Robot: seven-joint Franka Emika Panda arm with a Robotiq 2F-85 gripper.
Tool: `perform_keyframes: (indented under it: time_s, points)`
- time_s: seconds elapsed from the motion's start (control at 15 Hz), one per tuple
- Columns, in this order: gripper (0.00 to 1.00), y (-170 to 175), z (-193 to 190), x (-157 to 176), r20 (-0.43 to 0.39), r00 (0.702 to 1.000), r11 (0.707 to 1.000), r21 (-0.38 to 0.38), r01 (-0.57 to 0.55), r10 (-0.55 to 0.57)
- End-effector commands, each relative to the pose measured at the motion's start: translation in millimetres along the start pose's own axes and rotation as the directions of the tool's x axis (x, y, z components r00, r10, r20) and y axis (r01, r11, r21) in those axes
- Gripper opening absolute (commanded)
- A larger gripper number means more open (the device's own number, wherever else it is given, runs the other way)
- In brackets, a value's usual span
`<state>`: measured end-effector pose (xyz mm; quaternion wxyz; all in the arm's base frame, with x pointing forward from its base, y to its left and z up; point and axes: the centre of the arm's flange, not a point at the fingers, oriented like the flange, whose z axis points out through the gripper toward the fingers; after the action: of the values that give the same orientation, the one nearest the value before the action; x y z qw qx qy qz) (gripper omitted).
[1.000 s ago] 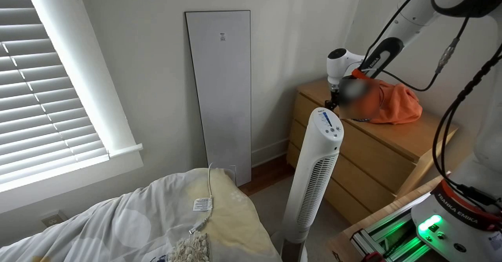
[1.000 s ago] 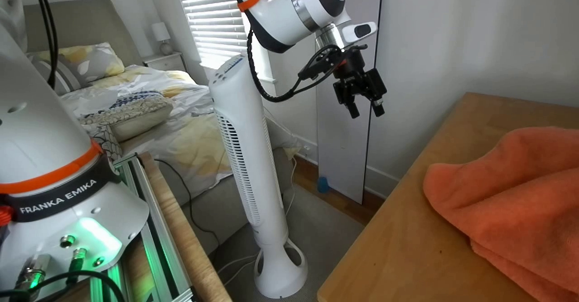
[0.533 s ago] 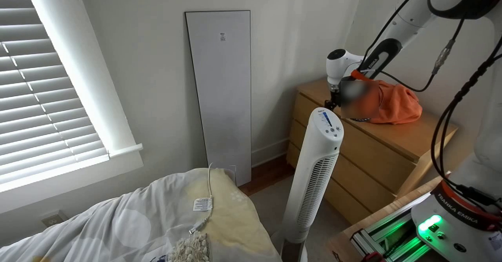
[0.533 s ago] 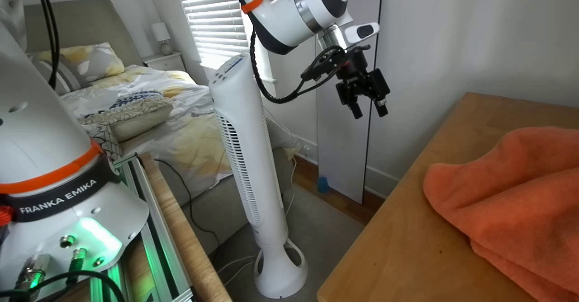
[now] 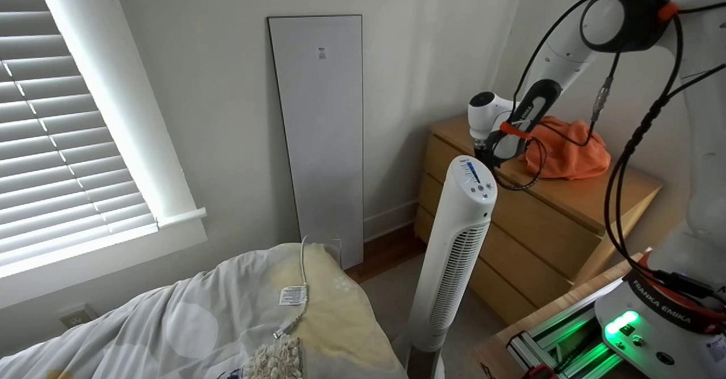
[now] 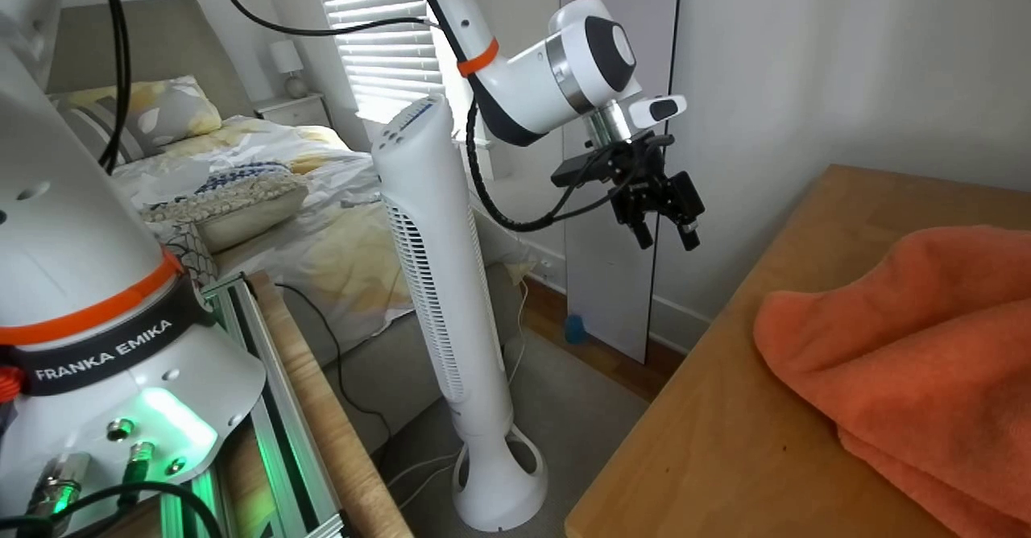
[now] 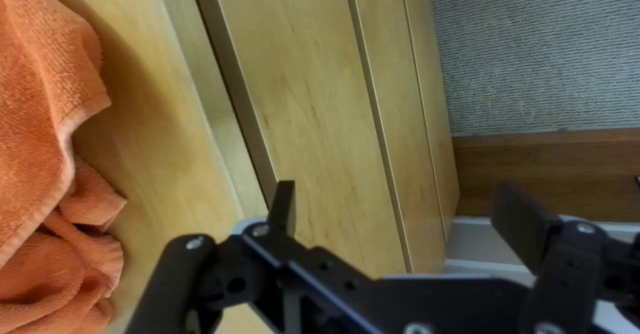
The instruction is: Open the top drawer on the right
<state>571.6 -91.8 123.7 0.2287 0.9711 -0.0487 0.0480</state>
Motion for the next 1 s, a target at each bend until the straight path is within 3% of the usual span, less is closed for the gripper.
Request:
perform_keyframes:
  time_s: [0.0,0.27,0.93]
  points:
    - [1.0,-9.5,34.3,8.8,-0.018,0.999,0.999,-0.009,0.042,-0.043]
    - [1.0,-15.4,61.7,12.7,-0.033,0.997,0.997,-0.034,0.066,-0.067]
    - [1.0,-29.2,99.9,23.0,-0.046,0.986,0.968,-0.203,0.145,-0.157]
